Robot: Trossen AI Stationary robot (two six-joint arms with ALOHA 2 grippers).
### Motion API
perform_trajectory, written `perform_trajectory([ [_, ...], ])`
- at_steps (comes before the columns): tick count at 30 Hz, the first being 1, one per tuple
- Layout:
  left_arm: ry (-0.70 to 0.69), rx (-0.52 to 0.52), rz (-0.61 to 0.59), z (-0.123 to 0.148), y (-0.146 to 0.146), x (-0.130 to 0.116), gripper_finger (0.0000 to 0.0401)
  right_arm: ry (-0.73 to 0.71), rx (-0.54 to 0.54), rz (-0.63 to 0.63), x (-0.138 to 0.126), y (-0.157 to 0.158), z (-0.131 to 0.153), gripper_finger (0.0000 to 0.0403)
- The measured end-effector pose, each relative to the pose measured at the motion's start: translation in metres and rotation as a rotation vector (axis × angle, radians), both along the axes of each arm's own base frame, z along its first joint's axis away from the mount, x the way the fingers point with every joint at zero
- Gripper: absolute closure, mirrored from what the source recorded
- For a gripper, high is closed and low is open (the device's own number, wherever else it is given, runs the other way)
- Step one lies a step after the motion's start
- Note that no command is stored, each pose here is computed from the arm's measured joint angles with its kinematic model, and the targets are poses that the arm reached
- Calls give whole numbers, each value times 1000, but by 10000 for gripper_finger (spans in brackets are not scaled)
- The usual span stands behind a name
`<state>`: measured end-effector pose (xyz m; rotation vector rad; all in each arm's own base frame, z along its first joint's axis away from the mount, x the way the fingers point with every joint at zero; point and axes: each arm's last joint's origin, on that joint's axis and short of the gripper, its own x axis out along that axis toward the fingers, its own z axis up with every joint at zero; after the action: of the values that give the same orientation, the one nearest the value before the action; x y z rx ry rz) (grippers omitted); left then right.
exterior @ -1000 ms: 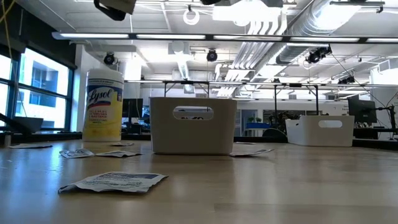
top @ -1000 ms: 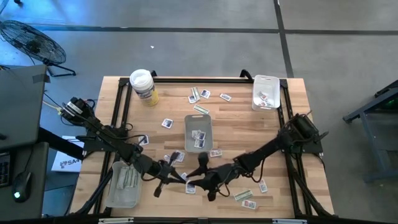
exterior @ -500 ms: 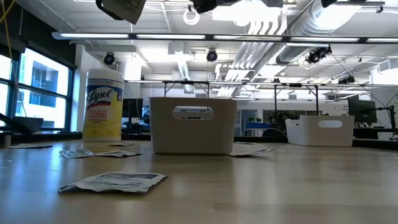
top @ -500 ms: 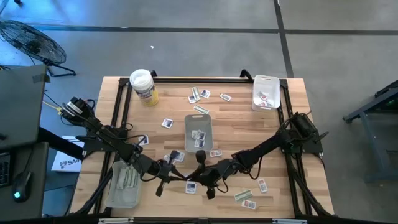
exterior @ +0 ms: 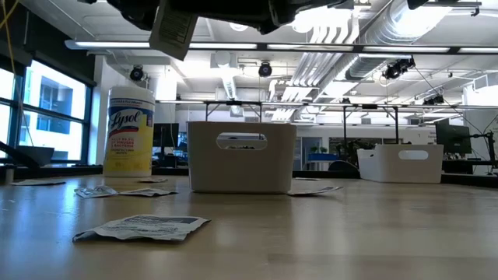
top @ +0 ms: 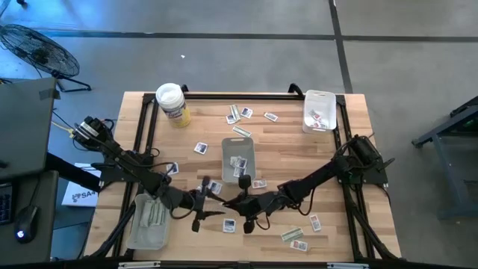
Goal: Pick & Place First Aid Supplies
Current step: Put the orange pad into the white bin
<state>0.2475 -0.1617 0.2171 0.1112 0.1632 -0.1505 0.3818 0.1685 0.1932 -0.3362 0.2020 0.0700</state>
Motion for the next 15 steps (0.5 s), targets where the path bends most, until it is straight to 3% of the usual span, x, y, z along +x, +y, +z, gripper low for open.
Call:
perform_trajectory([
  [7,20,59,133,-4,4,0,227,-4,0,11,0,1,0,401],
  [15,0,103,220,-3,5,-2,319,4,-10,-38,0,-2,0,402],
])
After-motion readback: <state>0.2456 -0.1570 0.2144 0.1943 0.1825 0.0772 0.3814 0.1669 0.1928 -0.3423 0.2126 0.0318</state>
